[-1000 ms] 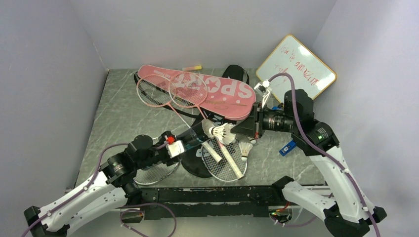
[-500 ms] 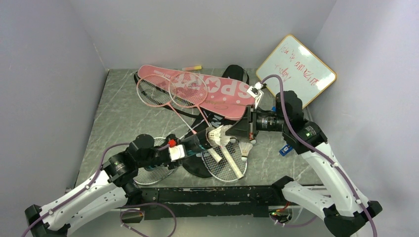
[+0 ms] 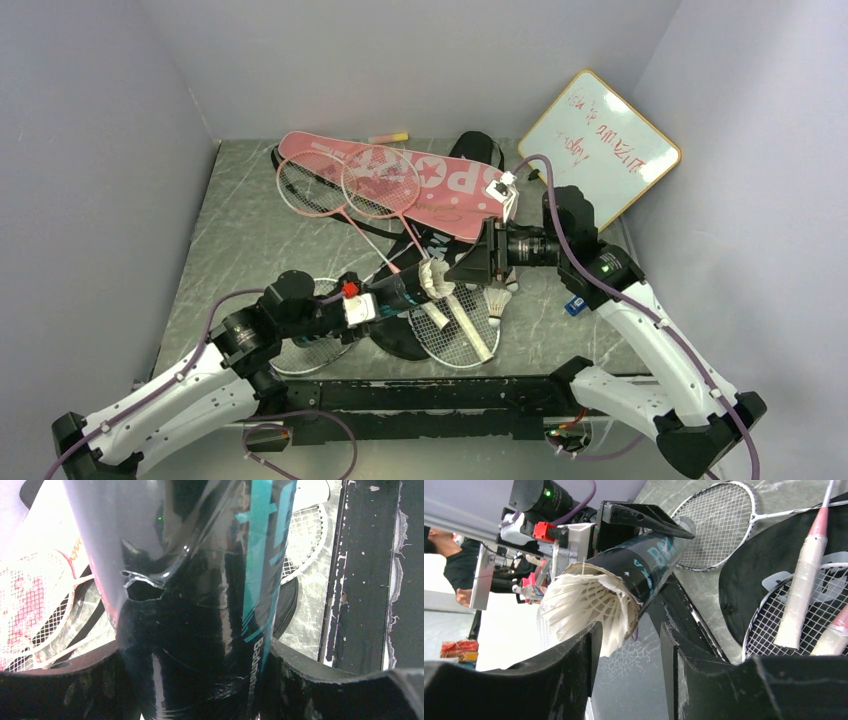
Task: Pack up the badminton gear
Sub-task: Place the shuttlecock at the shuttle tube.
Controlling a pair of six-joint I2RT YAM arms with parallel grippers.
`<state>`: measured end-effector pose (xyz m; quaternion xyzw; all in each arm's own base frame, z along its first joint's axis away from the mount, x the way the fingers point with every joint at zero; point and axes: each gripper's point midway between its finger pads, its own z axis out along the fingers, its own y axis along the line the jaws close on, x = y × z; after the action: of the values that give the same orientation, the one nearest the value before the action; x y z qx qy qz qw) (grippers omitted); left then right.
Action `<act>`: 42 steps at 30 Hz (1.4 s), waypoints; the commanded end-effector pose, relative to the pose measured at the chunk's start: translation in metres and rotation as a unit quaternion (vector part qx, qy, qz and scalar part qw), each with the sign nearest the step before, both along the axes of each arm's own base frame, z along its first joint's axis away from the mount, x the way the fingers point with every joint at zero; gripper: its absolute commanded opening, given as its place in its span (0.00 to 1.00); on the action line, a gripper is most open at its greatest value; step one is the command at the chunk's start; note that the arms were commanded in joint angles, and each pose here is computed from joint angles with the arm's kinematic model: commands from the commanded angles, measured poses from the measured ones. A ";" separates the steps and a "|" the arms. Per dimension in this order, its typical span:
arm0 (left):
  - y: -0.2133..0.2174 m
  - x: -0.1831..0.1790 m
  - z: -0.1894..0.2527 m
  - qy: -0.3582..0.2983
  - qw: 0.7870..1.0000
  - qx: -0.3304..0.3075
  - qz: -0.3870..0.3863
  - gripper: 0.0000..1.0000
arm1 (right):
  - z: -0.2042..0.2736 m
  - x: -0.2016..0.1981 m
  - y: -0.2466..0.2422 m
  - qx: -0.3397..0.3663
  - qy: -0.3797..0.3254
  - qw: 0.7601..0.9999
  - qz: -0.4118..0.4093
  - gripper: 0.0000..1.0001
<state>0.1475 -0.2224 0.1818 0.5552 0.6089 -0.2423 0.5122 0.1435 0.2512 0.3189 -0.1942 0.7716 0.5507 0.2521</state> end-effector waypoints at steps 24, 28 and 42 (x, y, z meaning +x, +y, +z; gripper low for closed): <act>-0.010 0.005 0.014 -0.012 0.999 -0.028 -0.016 0.35 | -0.041 -0.021 0.066 -0.019 0.003 0.999 0.037 0.55; -0.008 0.007 0.014 -0.014 1.000 -0.027 -0.007 0.35 | -0.037 -0.013 0.063 -0.038 -0.022 0.999 0.018 0.55; 0.014 0.029 0.018 -0.038 0.996 -0.010 0.079 0.35 | 0.012 0.039 -0.030 -0.093 -0.128 0.953 -0.259 0.74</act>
<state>0.1611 -0.2125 0.1750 0.5402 0.6324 -0.2104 0.5138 0.1575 0.2571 0.3253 -0.1438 0.7887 0.4441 0.4000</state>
